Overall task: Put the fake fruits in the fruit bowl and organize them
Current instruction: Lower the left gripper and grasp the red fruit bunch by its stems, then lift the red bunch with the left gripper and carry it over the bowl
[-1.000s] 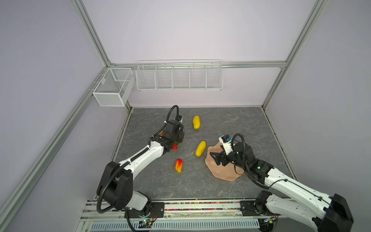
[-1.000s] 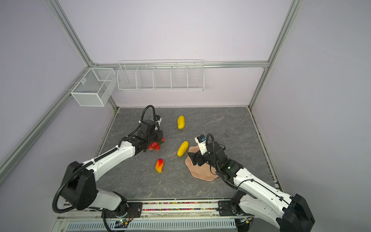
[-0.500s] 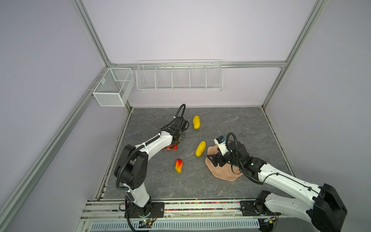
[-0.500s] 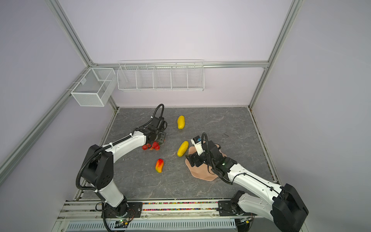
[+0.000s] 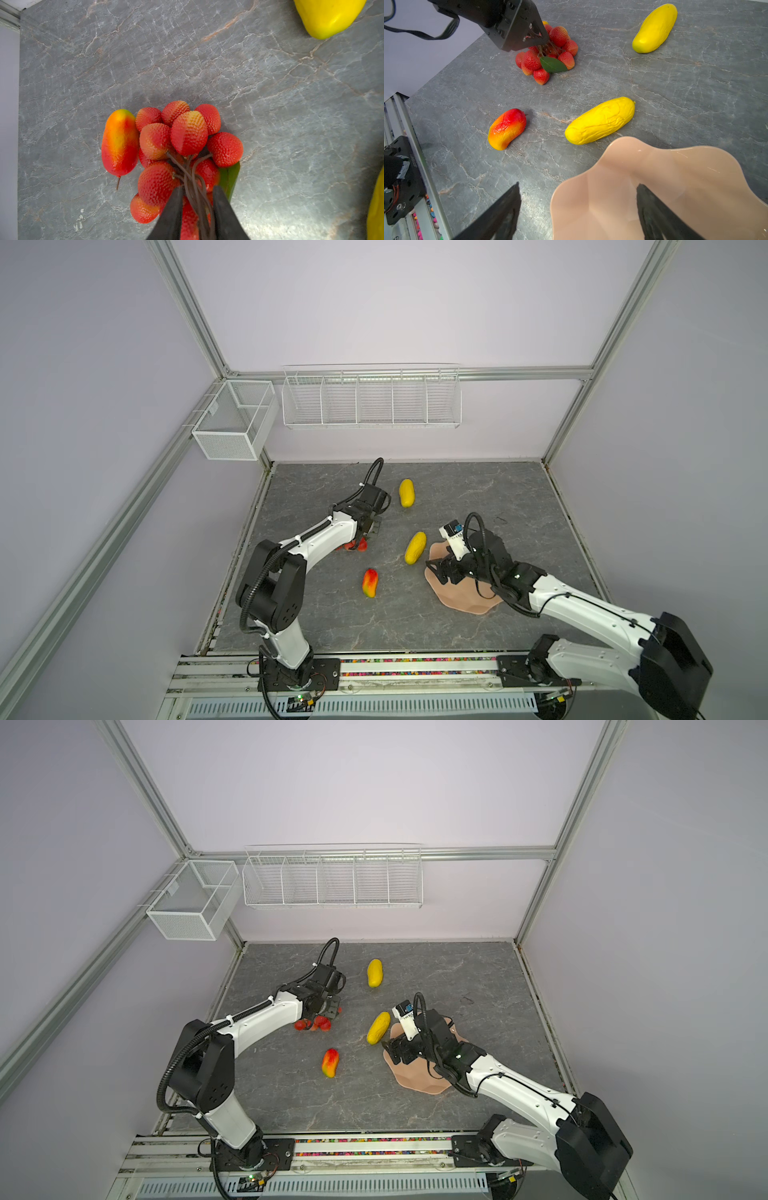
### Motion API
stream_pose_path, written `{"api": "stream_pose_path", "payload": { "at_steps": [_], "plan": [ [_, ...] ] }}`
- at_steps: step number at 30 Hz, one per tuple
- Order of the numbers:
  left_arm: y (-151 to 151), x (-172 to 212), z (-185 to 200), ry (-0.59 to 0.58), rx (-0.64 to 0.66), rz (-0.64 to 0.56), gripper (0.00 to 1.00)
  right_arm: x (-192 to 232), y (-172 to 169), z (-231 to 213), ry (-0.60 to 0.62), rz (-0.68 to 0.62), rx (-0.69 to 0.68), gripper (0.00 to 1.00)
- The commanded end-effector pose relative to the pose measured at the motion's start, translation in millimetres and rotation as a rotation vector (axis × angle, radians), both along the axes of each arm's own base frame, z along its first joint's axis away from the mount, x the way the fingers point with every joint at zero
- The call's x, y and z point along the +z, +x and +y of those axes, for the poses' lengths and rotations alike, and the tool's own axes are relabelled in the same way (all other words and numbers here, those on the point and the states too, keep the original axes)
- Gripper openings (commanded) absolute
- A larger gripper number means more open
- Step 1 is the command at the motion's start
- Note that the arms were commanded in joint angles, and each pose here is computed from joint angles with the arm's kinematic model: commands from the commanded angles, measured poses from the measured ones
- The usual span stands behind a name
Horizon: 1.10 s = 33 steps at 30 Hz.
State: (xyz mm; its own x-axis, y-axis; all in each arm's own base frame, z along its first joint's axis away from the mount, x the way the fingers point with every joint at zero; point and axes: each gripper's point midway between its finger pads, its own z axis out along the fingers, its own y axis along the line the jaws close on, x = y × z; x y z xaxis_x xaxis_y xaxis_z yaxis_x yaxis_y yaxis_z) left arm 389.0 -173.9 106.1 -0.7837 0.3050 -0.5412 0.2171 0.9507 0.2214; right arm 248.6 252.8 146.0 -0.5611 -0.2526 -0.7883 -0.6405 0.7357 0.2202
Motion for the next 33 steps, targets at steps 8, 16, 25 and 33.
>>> {"api": "stream_pose_path", "payload": {
  "at_steps": [8, 16, 25, 33],
  "plan": [
    [2.9, -4.3, -11.4, -0.024, -0.034, 0.018, 0.06, 13.0, 3.5, -0.7, 0.026, -0.033, -0.011, 0.88],
    [0.3, 19.7, -18.7, -0.091, -0.048, -0.01, 0.0, 15.1, 3.0, -0.7, 0.025, -0.034, -0.008, 0.88],
    [-31.5, 109.5, -59.4, -0.253, -0.195, -0.126, 0.0, 14.9, 4.6, -54.6, 0.047, 0.024, -0.208, 0.88],
    [-99.4, 159.9, -165.5, -0.456, -0.442, -0.13, 0.0, 0.4, -36.5, -112.1, 0.057, 0.181, -0.394, 0.88]
  ]
}}
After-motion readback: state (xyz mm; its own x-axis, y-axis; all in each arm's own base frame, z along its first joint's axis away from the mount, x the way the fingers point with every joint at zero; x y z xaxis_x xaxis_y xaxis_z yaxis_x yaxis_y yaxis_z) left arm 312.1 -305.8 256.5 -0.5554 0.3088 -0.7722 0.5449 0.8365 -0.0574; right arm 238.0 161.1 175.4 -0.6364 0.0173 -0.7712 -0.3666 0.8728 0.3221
